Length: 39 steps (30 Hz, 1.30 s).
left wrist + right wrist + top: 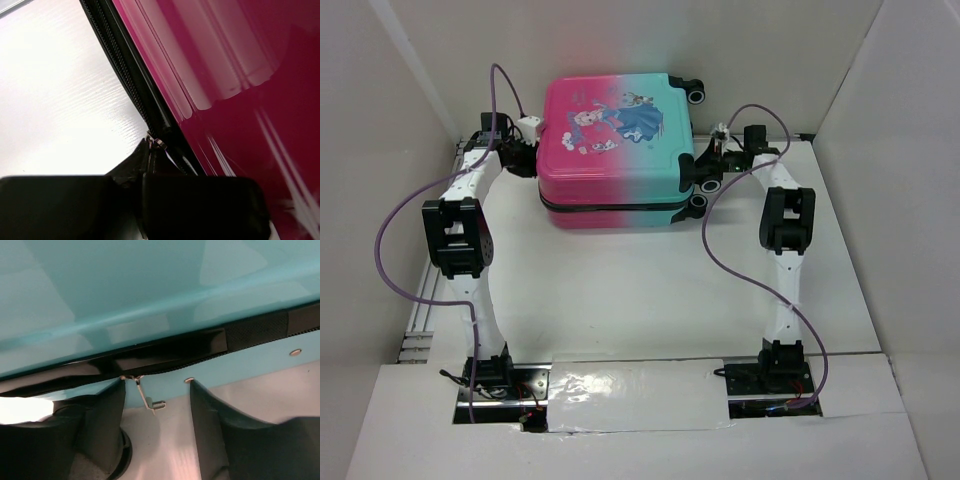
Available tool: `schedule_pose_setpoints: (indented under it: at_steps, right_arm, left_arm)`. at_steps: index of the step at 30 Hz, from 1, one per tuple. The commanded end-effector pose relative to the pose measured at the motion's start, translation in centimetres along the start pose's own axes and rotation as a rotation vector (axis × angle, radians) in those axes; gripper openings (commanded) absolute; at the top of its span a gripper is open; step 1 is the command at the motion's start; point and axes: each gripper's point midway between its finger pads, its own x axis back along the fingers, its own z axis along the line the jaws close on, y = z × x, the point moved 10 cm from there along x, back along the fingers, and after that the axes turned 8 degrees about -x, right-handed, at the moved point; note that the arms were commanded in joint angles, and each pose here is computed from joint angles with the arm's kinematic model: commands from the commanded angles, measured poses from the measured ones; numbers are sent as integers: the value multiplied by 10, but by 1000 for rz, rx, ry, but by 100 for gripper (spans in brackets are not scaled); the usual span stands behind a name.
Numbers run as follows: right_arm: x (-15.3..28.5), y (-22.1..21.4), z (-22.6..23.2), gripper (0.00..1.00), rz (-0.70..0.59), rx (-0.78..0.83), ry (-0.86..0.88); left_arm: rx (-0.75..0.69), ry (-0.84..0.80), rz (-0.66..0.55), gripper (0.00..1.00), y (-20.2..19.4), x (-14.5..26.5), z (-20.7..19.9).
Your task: Pack the luggage
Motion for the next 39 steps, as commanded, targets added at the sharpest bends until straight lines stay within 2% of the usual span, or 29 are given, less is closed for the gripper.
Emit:
schedule_pose_setpoints:
  at_steps: [1,5,6,10,15,17,19,22,26,33,39]
  right_arm:
    - [-11,20,-4,54,-32,86,40]
    - [-12,21,-7,40,-43,110,50]
    - [-12,21,-7,30,-43,110,50]
    - [-12,22,-8,0,-45,121,49]
    - [-7,21,-17,0,-30,103,-12]
    - [-1,18,-22,0,-10,39,-87]
    - [6,23,-33,0,-11,47,-185]
    - [12,28,-40,0,-26,9,-245]
    - [17,34,-56,0,-58,-42,-336]
    - [22,36,-71,0,-97,-27,-393]
    - [1,50,-69,0,-94,5,-446]
  left_arm:
    - [-106,-21,-1,0,12,-7,-9]
    - [-105,-31,21,0,9,-16,-12]
    - [-105,-31,21,0,9,-16,-12]
    - [-105,-31,21,0,9,-18,-11]
    - [-105,-23,25,0,8,-18,-10]
    - [-105,6,43,0,7,-17,-8]
    - [-100,47,45,0,9,-17,-4]
    - [-83,127,60,0,8,-20,2]
    - [-118,116,21,0,16,-28,8]
    - [-188,96,-89,0,34,-40,37]
    - [-286,74,-200,0,50,-28,57]
